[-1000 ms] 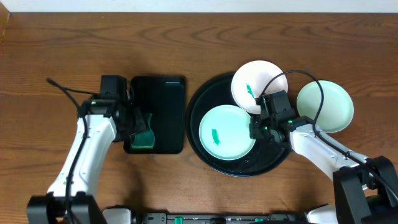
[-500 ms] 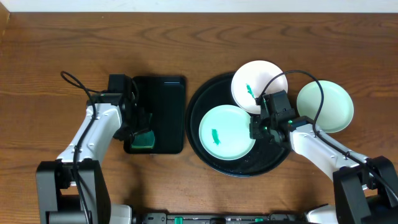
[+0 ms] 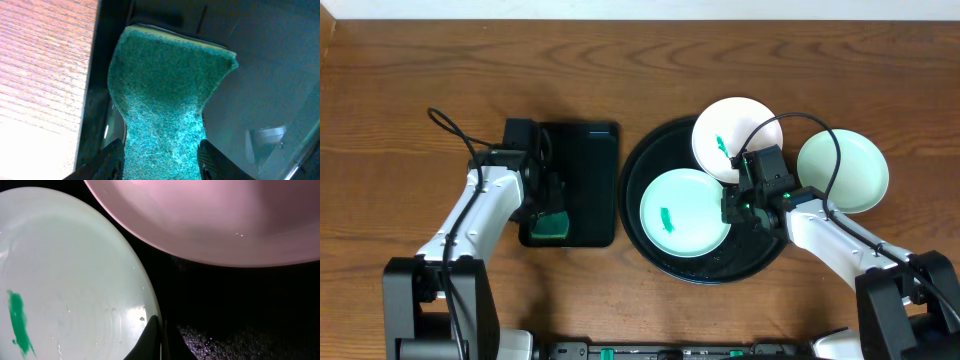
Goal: Clean dirty plates on tray and stack at the side
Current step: 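Lower the left gripper into the black tray and grasp the green sponge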
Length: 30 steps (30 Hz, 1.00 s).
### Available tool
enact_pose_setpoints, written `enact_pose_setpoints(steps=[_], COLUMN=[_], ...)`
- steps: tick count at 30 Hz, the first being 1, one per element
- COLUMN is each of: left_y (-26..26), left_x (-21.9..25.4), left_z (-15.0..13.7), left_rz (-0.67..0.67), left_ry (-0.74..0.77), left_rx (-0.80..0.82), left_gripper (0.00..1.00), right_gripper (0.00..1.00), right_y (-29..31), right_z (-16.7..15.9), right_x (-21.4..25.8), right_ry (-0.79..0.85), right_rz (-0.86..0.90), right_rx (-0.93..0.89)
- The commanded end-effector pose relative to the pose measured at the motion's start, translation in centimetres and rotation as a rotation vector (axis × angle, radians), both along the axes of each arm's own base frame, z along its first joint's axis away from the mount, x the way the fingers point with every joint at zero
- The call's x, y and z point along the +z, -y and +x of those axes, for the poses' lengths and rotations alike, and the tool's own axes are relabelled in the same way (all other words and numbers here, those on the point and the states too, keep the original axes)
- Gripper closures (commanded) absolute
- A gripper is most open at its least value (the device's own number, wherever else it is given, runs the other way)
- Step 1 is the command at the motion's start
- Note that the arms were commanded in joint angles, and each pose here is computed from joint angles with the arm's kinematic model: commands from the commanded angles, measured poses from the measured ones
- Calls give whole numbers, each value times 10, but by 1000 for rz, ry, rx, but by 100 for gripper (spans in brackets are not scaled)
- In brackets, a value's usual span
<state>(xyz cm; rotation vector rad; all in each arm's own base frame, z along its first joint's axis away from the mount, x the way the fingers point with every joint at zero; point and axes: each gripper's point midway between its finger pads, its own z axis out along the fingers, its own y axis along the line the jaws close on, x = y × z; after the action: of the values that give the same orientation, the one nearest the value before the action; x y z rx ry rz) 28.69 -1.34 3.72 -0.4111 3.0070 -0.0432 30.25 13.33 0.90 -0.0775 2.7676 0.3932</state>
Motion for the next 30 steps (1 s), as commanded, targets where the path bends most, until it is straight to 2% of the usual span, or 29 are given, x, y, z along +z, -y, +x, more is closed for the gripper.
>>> enact_pose_setpoints(steps=[1, 30], left_y=[-6, -1], left_x=[-5, -19], left_z=[-5, -4], left_rz=[32, 3], left_ry=[-17, 16], left_rx=[5, 10], left_gripper=[51, 51], right_gripper=[99, 99], right_y=[3, 3], right_z=[-1, -1], right_x=[1, 1], right_ry=[5, 5], right_rz=[-14, -14], right_rx=[-12, -12])
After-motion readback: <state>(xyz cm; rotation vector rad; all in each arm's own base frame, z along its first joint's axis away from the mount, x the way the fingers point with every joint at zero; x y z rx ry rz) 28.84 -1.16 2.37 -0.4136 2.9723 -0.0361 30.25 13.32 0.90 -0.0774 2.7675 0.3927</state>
